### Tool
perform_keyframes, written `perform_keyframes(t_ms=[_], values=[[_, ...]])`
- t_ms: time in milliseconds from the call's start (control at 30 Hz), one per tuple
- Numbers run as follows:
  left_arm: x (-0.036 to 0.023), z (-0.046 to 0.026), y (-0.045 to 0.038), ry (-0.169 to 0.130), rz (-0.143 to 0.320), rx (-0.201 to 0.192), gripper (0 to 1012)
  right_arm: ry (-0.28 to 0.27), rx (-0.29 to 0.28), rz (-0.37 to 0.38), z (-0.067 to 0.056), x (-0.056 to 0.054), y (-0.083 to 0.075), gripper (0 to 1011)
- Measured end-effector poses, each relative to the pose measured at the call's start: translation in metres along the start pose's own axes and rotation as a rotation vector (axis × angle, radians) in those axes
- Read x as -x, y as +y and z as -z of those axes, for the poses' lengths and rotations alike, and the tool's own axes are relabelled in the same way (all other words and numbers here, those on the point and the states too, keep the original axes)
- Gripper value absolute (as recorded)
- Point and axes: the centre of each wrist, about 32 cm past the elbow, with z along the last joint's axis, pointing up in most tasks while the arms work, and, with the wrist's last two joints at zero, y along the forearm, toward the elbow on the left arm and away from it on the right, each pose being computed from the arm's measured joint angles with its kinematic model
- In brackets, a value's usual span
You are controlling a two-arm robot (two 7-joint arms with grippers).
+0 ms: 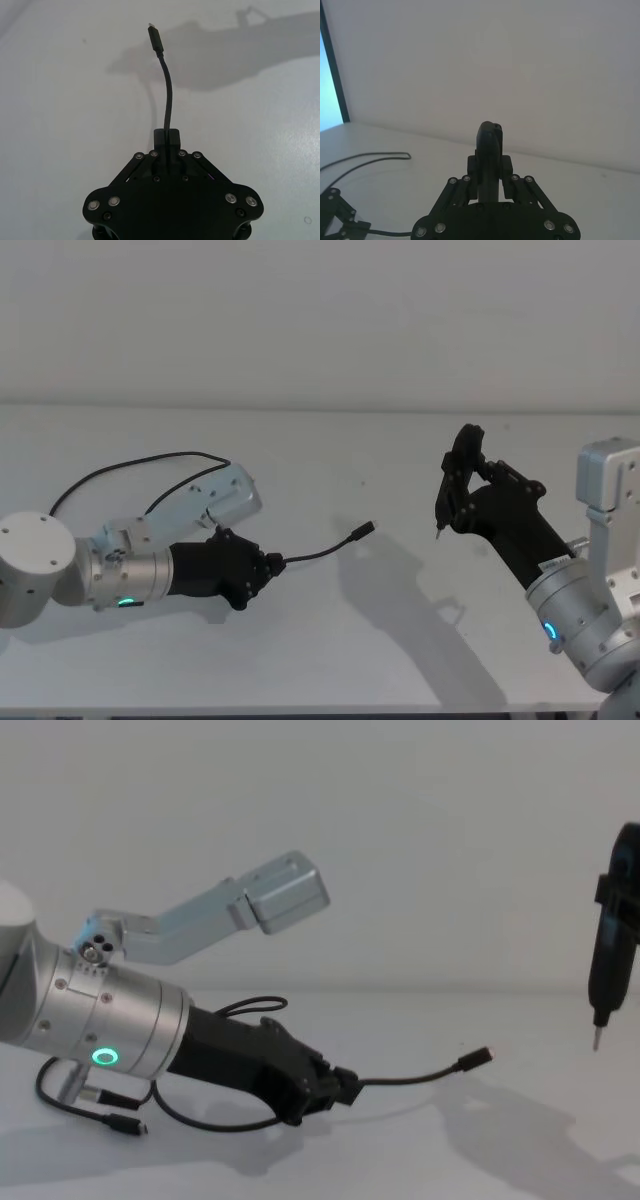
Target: Pick up the data cable with the one hand.
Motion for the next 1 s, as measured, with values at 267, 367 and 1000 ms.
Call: perform_keyframes(t_ms=[267,367,1000], values=[[0.0017,-0.0009,0.0053,-0.043,-0.024,0.063,40,0.027,-0.035,-0.017,-0.008,0.0,0.002,275],[0.0021,-0.0013,0.0065,-0.054,-0.03,0.078,40,0.046,-0.046,-0.025,-0.009,0.0,0.003,275],[0.0039,-0.0018,0.0098,-0.084,-0.045,0.121,40,0.15,-0.101,-0.076,-0.01,-0.005,0.021,274]])
